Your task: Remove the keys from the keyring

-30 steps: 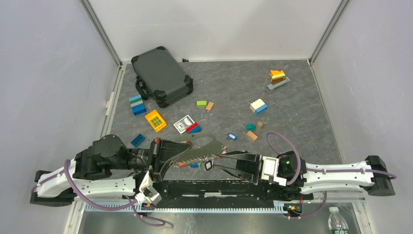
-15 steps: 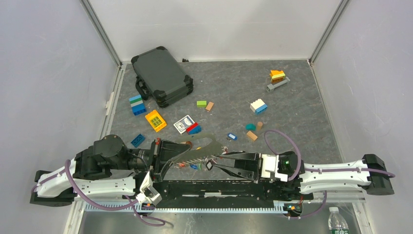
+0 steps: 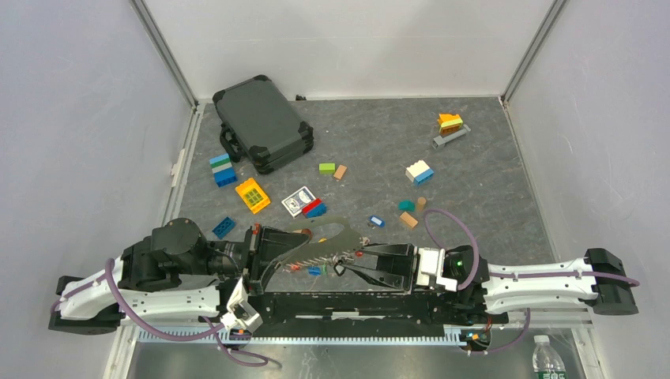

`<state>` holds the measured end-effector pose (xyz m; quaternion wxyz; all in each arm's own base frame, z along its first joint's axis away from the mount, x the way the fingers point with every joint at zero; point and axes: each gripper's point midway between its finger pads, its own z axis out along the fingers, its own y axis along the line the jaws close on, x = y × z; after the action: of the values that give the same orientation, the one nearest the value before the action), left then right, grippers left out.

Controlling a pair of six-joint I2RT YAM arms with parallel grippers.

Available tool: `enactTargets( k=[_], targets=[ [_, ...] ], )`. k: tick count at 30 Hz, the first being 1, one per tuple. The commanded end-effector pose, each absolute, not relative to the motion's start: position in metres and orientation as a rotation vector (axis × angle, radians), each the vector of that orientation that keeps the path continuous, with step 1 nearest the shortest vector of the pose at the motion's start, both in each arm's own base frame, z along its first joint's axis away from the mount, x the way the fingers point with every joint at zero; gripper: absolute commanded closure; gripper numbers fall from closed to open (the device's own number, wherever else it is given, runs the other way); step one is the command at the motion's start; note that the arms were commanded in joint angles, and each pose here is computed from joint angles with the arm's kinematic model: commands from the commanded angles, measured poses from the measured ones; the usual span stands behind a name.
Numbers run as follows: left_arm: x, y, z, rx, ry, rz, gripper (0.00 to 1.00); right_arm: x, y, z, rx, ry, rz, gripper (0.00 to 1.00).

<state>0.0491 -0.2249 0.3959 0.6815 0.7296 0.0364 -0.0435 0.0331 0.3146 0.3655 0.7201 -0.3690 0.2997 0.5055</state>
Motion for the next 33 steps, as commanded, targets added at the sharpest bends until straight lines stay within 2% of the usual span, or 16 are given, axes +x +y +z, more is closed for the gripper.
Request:
enactTargets(
  k=[1, 6, 13, 15, 20, 33],
  targets=[
    [0.048, -0.221, 0.419, 1.573, 0.052, -0.074, 0.98, 0.035, 0.314, 0.375, -0.78, 0.661, 1.127, 0.61],
    [0.049, -0.22, 0.419, 1.571, 0.056, -0.072, 0.98, 0.035, 0.314, 0.373, -0.783, 0.664, 1.126, 0.64],
    [0.049, -0.218, 0.421, 1.563, 0.059, -0.069, 0.98, 0.037, 0.315, 0.368, -0.799, 0.687, 1.107, 0.75],
    [0.049, -0.218, 0.421, 1.561, 0.058, -0.07, 0.98, 0.038, 0.315, 0.367, -0.803, 0.692, 1.099, 0.74],
    [0.05, -0.218, 0.421, 1.563, 0.063, -0.065, 0.98, 0.037, 0.309, 0.374, -0.785, 0.673, 1.107, 0.64],
    [0.053, -0.217, 0.421, 1.562, 0.076, -0.052, 0.98, 0.028, 0.303, 0.391, -0.751, 0.629, 1.176, 0.71]
  ],
)
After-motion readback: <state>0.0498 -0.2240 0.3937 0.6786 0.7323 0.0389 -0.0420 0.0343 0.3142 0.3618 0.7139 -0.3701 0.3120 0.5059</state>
